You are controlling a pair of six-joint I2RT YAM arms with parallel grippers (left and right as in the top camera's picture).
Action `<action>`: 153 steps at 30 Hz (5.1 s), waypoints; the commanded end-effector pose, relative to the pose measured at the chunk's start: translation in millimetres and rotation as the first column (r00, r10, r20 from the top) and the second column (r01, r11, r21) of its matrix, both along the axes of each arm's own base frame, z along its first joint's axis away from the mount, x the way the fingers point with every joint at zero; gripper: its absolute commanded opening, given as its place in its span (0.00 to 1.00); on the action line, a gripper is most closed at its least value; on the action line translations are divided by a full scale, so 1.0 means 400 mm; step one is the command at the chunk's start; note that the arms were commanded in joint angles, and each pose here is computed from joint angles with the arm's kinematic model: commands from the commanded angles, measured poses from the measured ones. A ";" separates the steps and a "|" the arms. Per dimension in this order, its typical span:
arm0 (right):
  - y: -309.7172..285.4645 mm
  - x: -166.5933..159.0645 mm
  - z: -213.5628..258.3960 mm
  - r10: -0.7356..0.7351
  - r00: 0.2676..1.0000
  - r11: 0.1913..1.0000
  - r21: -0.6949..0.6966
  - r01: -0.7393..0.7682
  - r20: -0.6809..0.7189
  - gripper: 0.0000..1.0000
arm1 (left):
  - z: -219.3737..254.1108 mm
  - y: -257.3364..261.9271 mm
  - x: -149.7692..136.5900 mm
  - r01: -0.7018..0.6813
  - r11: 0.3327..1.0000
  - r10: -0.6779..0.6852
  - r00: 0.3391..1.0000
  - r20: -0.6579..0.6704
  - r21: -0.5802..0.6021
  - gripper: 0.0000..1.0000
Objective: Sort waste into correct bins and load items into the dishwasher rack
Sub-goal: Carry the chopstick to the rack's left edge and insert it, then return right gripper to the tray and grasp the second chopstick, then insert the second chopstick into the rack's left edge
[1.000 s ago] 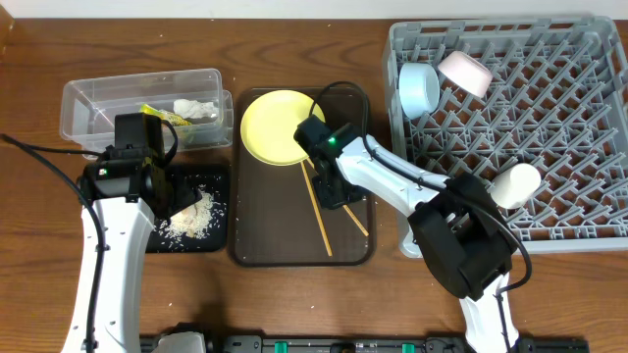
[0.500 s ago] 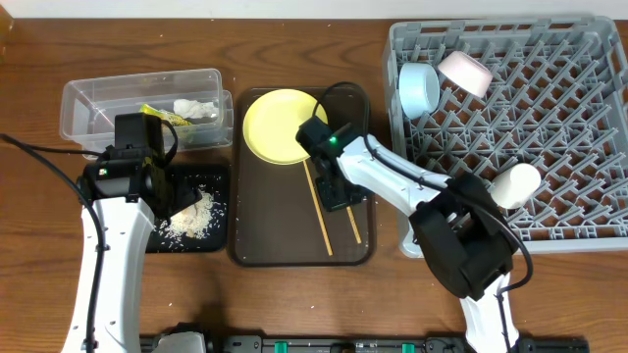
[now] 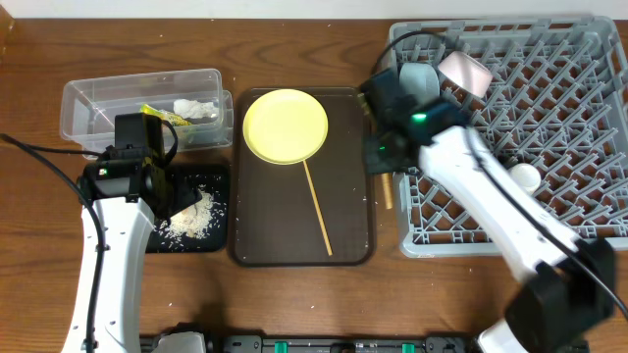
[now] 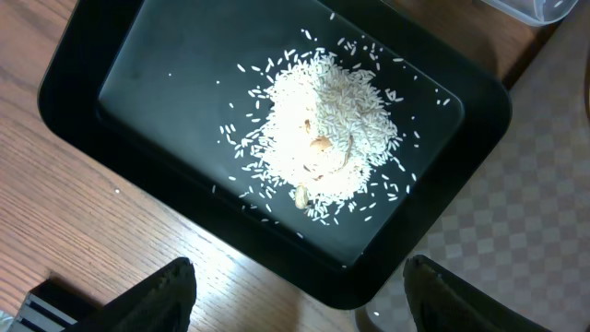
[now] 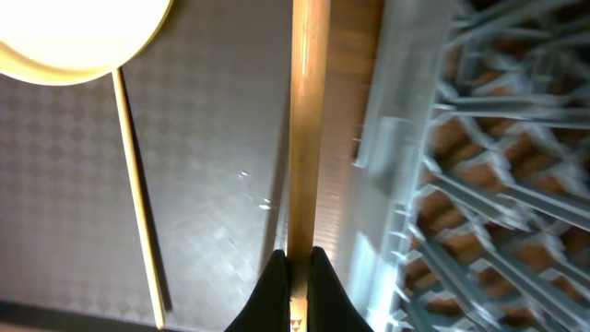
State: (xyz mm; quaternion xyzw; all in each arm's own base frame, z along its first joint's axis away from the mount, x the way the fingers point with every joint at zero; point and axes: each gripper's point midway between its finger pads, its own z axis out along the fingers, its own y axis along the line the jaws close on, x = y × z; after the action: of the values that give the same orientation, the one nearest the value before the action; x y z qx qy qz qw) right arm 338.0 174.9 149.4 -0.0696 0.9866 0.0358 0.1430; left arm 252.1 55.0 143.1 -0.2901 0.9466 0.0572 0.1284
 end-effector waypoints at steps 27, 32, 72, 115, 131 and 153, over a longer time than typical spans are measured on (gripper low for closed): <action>-0.178 -0.024 -0.171 -0.100 0.989 0.995 -0.037 0.096 -0.112 0.17 | 0.001 0.006 -0.003 -0.019 1.000 0.019 1.000 0.001 0.005 0.75; -0.177 -0.023 -0.166 -0.088 0.990 0.996 -0.038 0.085 -0.108 0.41 | 0.001 0.006 -0.003 -0.019 1.000 0.019 1.000 0.001 0.005 0.75; 0.310 -0.140 -0.361 0.318 0.935 0.947 -0.003 -0.323 -0.159 0.45 | 0.001 0.006 -0.003 -0.019 1.000 0.019 1.000 0.001 0.005 0.75; 0.192 -0.077 -0.203 0.151 0.984 0.989 0.013 -0.151 -0.098 0.01 | 0.001 0.006 -0.003 -0.019 1.000 0.019 1.000 0.001 0.005 0.75; -0.140 -0.018 -0.026 -0.089 0.996 0.995 -0.057 0.087 -0.028 0.01 | 0.001 0.006 -0.003 -0.019 1.000 0.019 1.000 0.001 0.005 0.75; -0.171 -0.061 -0.155 -0.110 0.987 0.993 -0.045 0.105 -0.118 0.13 | 0.001 0.006 -0.003 -0.019 1.000 0.019 1.000 0.001 0.005 0.75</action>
State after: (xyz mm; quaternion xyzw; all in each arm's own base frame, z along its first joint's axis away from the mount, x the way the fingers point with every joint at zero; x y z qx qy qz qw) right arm 313.8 106.3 89.7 -0.0173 0.9961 0.0058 0.0863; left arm 252.1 55.0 143.1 -0.2901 0.9466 0.0572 0.1284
